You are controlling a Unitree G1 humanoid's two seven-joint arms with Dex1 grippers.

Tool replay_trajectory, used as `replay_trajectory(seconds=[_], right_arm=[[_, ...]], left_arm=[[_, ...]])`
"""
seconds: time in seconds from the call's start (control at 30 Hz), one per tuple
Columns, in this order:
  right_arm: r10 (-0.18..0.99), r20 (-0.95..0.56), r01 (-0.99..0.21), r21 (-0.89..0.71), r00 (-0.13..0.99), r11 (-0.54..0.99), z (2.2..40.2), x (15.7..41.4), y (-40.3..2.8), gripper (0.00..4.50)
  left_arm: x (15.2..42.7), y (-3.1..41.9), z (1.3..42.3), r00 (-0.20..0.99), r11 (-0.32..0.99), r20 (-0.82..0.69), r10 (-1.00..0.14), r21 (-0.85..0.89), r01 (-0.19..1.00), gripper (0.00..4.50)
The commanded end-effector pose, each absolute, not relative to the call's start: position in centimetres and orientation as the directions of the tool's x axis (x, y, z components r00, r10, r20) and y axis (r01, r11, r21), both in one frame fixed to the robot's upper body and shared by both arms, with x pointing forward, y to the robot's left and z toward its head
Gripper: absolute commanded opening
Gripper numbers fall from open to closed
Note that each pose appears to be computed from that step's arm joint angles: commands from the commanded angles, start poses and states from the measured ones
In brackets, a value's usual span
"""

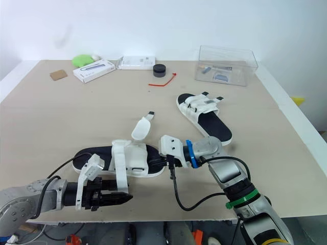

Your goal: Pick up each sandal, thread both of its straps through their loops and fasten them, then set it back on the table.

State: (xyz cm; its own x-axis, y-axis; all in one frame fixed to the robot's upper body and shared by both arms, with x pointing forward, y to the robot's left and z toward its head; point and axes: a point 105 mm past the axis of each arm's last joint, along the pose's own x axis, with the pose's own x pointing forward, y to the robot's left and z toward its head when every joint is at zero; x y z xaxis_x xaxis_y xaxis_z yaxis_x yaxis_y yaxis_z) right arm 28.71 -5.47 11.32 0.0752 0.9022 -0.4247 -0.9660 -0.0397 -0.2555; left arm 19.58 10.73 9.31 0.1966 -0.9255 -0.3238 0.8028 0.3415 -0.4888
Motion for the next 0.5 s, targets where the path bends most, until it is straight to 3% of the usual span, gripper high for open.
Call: replay_trajectory(seconds=[0.03,0.13,0.23,0.37,0.5], right_arm=[[0.906,-0.414,-0.957,-0.287,0.089,-0.037,12.1,28.7,-5.5,0.00],[0.908,-0.410,-0.957,-0.287,0.089,-0.036,12.2,28.7,-5.4,0.00],[0.908,-0.410,-0.957,-0.288,0.090,-0.035,12.2,28.7,-5.4,0.00],[0.906,-0.413,-0.956,-0.292,0.095,-0.033,12.3,28.9,-5.6,0.00],[0.904,-0.416,-0.955,-0.295,0.098,-0.032,12.3,28.9,-5.6,0.00]], left_arm=[[19.1,10.5,9.7,0.171,0.313,-0.311,-0.935,-0.497,0.809,1.32],[19.1,11.3,10.4,0.160,0.304,-0.305,-0.939,-0.518,0.799,0.04],[18.9,12.0,11.7,0.133,0.271,-0.275,-0.952,-0.558,0.784,0.01],[19.4,13.7,17.0,0.064,0.148,-0.155,-0.986,-0.629,0.763,0.01],[22.1,14.6,20.8,0.118,0.140,-0.076,-0.990,-0.578,0.804,0.01]])
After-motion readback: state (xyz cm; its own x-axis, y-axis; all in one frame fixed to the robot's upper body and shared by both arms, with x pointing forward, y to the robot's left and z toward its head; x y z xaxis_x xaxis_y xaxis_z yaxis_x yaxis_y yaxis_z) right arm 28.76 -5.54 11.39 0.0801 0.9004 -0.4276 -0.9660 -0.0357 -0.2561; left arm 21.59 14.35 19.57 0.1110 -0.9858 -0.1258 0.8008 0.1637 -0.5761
